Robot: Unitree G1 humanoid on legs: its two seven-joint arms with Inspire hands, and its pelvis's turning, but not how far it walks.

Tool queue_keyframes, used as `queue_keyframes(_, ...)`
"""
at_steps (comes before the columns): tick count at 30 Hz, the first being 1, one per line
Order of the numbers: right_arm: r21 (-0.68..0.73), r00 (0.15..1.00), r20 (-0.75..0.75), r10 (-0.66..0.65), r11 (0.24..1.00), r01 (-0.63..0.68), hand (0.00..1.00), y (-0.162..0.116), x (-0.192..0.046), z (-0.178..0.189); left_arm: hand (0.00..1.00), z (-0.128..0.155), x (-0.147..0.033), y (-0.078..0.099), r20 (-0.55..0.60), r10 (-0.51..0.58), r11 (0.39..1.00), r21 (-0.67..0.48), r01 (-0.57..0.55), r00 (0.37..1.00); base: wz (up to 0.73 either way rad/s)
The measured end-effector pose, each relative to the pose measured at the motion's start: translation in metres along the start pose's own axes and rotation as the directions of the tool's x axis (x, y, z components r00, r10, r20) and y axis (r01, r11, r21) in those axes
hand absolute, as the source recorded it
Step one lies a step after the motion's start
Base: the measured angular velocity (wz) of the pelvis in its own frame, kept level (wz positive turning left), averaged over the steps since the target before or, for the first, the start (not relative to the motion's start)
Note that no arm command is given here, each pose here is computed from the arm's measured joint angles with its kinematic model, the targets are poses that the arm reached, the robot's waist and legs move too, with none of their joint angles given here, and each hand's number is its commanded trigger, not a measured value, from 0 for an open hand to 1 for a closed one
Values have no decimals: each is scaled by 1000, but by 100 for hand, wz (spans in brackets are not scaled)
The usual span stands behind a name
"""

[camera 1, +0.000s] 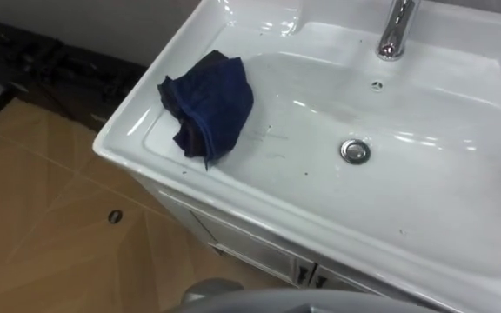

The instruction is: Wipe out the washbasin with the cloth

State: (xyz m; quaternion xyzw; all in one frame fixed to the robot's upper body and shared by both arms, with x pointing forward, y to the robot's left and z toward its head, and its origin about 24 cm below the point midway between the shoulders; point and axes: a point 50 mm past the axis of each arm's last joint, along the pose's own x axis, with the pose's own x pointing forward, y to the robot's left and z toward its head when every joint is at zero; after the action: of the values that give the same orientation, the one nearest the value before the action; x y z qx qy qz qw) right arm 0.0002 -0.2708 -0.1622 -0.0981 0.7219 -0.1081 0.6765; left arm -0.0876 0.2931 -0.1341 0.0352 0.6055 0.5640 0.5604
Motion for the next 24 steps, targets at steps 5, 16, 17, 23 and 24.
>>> queue_keyframes(5,-21,999,1,47,999,-47,0,3,0,1,0,-5,-5,-19,-17,-169,975,144,170,985,14)
queue_keyframes(16,-72,996,35,85,994,-82,0,7,-1,15,0,15,-29,-69,41,-440,773,525,355,897,-2)
queue_keyframes(17,-74,996,36,85,994,-82,0,7,-1,15,0,16,-30,-71,42,-453,762,538,362,891,-21)
queue_keyframes(23,-176,996,13,93,980,-89,0,11,-1,10,0,26,-36,-82,47,-522,670,640,375,852,-6)
queue_keyframes(24,-202,996,1,94,975,-92,0,11,-1,9,0,27,-38,-84,46,-533,652,659,376,845,-5)
